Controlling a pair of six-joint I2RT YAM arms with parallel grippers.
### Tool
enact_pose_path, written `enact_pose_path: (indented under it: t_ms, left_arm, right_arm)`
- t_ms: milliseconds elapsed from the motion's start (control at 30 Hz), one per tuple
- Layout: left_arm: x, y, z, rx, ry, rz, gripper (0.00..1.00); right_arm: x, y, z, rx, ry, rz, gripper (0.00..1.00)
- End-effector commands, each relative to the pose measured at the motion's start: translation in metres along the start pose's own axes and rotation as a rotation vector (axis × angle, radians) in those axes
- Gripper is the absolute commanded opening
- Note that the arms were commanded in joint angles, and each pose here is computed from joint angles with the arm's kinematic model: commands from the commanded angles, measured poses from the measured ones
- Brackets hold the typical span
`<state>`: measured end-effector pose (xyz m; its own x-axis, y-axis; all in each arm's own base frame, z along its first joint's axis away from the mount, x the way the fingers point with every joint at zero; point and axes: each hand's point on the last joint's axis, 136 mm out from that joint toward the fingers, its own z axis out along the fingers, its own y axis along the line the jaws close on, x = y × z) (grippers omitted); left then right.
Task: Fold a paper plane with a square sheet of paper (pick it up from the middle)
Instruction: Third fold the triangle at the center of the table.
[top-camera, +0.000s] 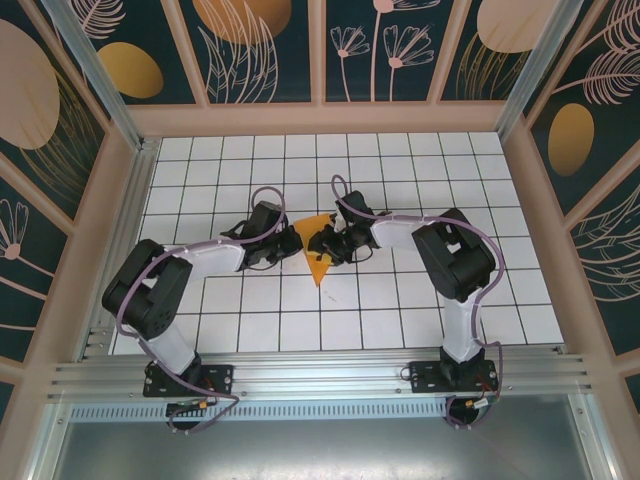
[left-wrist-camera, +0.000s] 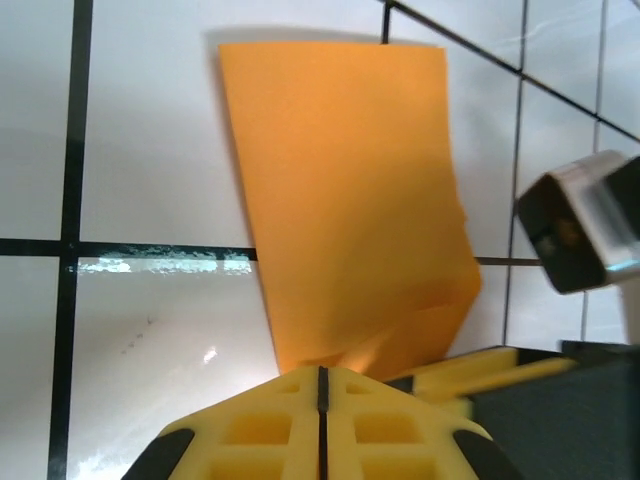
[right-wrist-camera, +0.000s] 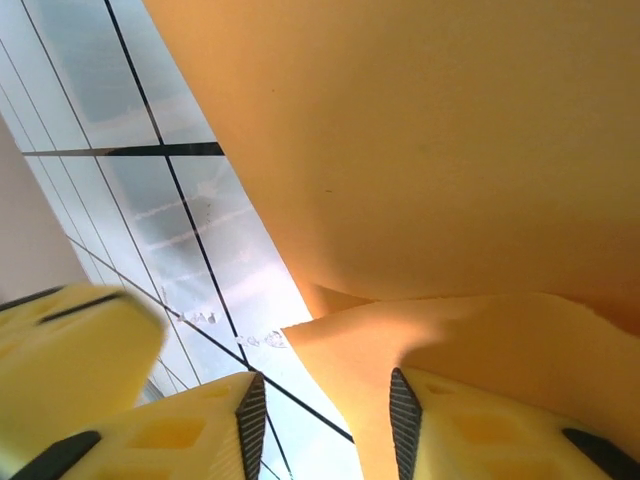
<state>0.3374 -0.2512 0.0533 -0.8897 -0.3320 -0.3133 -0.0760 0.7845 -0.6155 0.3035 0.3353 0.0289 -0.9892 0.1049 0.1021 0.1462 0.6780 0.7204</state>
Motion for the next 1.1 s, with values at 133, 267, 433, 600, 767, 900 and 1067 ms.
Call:
enact_pose_path:
  t_ms: [133, 267, 433, 600, 767, 900, 1067]
  left_arm:
    - [0.018, -0.005, 0.001, 0.099, 0.068, -0.031, 0.11]
    - [0.022, -0.005, 0.007, 0.101, 0.094, -0.033, 0.15]
    - [0.03, 0.009, 0.023, 0.057, 0.144, -0.039, 0.21]
    - [0.031, 0.008, 0.029, 0.059, 0.158, -0.045, 0.23]
    - [0.029, 0.006, 0.03, 0.066, 0.154, -0.047, 0.2]
    - [0.028, 0.006, 0.031, 0.064, 0.154, -0.051, 0.17]
    - [0.03, 0.009, 0.035, 0.053, 0.164, -0.054, 0.15]
  right_arm:
    - [0.007, -0.035, 0.007, 0.085, 0.02, 0.071, 0.15]
    - [0.007, -0.037, 0.008, 0.096, 0.022, 0.059, 0.11]
    - [0.007, -0.039, 0.008, 0.104, 0.022, 0.059, 0.11]
    - [0.008, -0.039, 0.008, 0.103, 0.022, 0.059, 0.11]
    - [0.007, -0.038, 0.008, 0.102, 0.021, 0.056, 0.11]
    - [0.007, -0.038, 0.009, 0.099, 0.024, 0.055, 0.11]
    - [0.007, -0.037, 0.008, 0.095, 0.025, 0.049, 0.11]
